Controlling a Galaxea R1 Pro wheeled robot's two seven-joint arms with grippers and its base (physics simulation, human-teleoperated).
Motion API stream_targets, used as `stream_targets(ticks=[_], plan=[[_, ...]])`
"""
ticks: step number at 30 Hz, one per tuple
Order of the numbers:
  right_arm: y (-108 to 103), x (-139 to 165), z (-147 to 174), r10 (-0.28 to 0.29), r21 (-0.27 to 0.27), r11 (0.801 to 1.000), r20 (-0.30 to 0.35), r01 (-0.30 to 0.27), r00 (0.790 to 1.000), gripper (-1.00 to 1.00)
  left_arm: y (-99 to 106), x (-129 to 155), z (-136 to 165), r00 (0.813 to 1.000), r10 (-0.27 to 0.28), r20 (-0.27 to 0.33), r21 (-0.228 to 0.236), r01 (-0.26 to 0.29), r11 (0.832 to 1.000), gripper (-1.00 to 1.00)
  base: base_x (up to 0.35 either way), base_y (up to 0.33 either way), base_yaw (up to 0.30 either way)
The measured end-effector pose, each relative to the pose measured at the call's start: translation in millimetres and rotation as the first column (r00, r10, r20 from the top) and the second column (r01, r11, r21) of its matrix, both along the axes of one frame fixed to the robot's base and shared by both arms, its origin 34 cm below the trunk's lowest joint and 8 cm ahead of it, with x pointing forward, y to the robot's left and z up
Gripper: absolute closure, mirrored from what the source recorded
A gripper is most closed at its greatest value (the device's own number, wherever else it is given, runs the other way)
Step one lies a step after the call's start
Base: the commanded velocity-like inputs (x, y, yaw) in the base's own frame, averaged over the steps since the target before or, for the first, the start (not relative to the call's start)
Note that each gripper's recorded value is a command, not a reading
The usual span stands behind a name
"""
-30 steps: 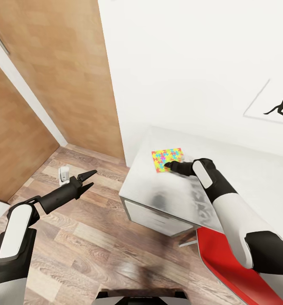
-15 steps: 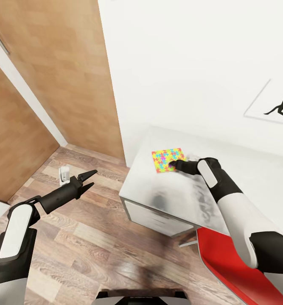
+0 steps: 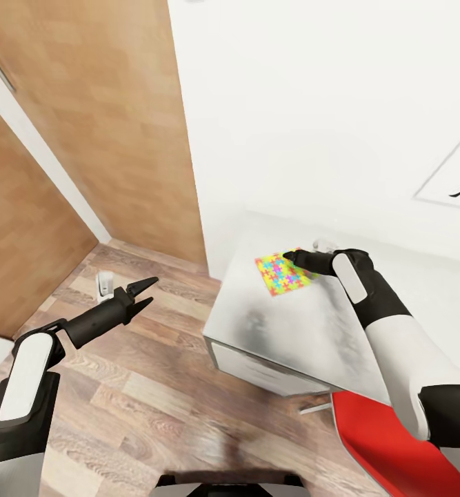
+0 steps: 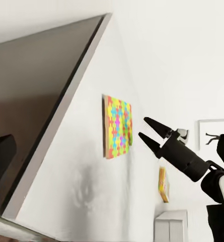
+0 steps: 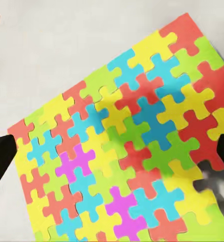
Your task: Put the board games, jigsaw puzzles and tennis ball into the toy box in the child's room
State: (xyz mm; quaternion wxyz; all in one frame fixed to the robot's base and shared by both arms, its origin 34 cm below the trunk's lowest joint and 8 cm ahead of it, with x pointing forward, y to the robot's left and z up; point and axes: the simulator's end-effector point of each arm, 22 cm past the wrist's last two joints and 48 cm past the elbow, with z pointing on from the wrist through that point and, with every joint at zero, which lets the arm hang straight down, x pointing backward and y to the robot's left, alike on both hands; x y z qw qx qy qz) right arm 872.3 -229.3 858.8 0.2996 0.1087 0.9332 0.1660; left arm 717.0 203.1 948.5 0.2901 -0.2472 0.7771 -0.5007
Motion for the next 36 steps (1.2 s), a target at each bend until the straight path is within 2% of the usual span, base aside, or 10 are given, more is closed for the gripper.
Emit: stream_targets(ticks=[13, 21, 36], plan=[[-8.0, 0.5, 4.8, -0.013, 0.005, 1.0, 0.002, 0.013, 1.0, -1.0, 0.2, 0.4, 0.2, 1.0, 0.001, 0.001, 0.0, -0.001, 1.0, -1.0, 0.149, 0.118, -0.012], [-19.4, 0.4, 7.8, -0.046, 0.026, 0.999, -0.008, 0.046, 0.999, -1.0, 0.1, 0.6, 1.6, 1.0, 0.001, 0.003, 0.0, -0.001, 1.0, -1.0, 0.034, 0.027, -0.164], [-31.6, -0.7, 11.6, -0.061, 0.025, 0.998, -0.016, 0.062, 0.998, -1.0, -0.9, 0.8, 4.9, 1.0, -0.001, 0.009, -0.001, 0.001, 1.0, -1.0, 0.008, 0.006, -0.146]])
